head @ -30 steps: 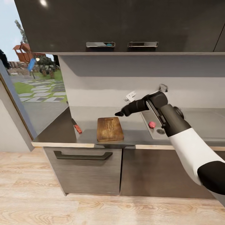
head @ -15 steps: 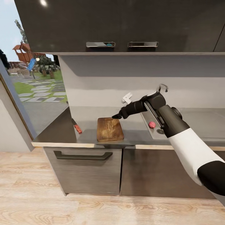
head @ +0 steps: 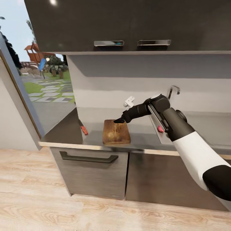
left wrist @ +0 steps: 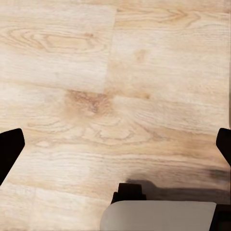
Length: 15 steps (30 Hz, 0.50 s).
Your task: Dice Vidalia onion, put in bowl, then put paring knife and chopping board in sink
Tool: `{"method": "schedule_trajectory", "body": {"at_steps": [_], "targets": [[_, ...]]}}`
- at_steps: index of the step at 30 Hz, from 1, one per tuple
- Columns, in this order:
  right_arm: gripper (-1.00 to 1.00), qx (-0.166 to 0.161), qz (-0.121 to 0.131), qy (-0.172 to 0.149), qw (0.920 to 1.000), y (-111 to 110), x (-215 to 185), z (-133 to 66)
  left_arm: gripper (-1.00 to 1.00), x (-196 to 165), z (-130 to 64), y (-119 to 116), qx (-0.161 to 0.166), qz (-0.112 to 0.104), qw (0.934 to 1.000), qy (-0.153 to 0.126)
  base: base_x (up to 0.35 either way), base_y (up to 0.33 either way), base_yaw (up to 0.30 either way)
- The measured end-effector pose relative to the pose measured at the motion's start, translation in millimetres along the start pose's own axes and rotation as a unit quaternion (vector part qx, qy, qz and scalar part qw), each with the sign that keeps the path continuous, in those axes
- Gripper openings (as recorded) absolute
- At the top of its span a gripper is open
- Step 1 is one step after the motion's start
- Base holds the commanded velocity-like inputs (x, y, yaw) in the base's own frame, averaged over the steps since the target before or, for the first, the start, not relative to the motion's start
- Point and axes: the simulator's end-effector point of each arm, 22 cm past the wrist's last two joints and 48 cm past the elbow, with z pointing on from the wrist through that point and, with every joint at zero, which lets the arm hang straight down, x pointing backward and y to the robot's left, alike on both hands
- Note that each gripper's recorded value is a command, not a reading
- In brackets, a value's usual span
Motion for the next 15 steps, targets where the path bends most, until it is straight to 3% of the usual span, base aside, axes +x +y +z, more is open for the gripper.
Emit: {"method": "schedule_trajectory", "body": {"at_steps": [15], "targets": [[1.00,-0.004,0.006,0.005,1.0000,-3.3,8.8,8.4,1.00,9.4,-1.2,0.1,0.000,0.001,0.9999,0.012,0.000,-0.300,0.198]]}}
